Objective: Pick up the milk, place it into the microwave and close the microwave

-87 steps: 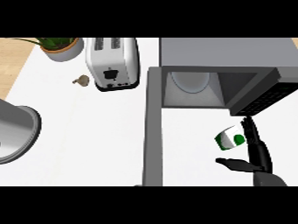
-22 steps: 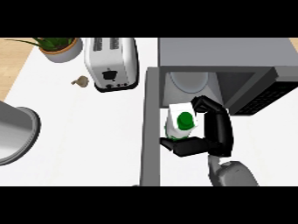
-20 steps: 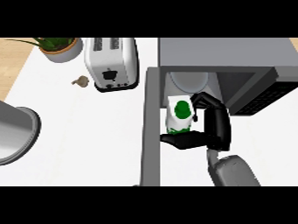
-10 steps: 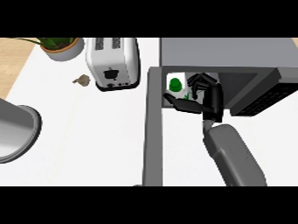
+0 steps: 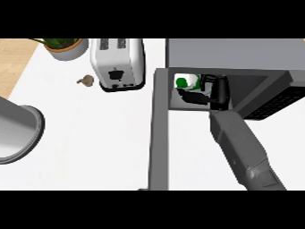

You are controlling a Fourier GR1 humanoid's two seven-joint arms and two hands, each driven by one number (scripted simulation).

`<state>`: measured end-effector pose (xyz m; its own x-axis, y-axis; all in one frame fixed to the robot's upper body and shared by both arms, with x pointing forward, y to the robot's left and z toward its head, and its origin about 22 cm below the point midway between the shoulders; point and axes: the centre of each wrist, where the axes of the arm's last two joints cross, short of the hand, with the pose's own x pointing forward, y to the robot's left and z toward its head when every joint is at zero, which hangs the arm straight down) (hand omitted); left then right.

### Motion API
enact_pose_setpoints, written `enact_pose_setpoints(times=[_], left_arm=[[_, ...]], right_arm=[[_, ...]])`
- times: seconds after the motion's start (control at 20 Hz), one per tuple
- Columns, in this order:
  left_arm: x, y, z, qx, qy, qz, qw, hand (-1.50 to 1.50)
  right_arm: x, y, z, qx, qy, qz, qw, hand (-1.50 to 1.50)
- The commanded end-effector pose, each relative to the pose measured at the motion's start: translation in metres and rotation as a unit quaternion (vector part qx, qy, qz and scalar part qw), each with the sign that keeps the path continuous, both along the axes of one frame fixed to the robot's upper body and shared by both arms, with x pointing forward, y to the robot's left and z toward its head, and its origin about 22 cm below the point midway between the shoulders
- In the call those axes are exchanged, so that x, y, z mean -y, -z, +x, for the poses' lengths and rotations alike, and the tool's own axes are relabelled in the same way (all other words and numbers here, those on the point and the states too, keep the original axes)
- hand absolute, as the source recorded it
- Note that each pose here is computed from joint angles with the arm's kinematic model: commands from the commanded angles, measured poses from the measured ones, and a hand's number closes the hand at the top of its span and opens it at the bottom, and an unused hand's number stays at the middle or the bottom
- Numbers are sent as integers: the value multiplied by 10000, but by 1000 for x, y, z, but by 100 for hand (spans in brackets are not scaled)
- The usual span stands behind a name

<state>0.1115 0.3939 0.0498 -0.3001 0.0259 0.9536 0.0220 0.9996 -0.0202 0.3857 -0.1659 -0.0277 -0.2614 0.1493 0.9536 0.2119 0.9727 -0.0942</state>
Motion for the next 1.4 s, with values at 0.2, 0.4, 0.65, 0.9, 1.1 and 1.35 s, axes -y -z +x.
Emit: enact_pose_setpoints(times=[0.2,0.4,0.65,0.9,1.1,1.35], left_arm=[[11,3,27,69,100,-7,9999,-150],[-9,6,16,46,43,-66,10000,-150],[-9,11,30,-35,105,-49,9999,-150],[-9,7,25,75,166,5,9998,-150],[-1,-4,32,212,323,64,9992,-150],[-5,5,35,100,414,15,9991,-150]], right_arm=[[4,-21,28,313,133,-603,9976,150],[-4,-18,28,486,482,-1340,9886,150],[-4,-42,43,620,902,-2398,9646,150],[9,-44,46,508,1466,-2648,9517,150],[14,-33,40,368,1782,-2537,9500,150],[42,-33,40,148,1946,-2538,9474,150]])
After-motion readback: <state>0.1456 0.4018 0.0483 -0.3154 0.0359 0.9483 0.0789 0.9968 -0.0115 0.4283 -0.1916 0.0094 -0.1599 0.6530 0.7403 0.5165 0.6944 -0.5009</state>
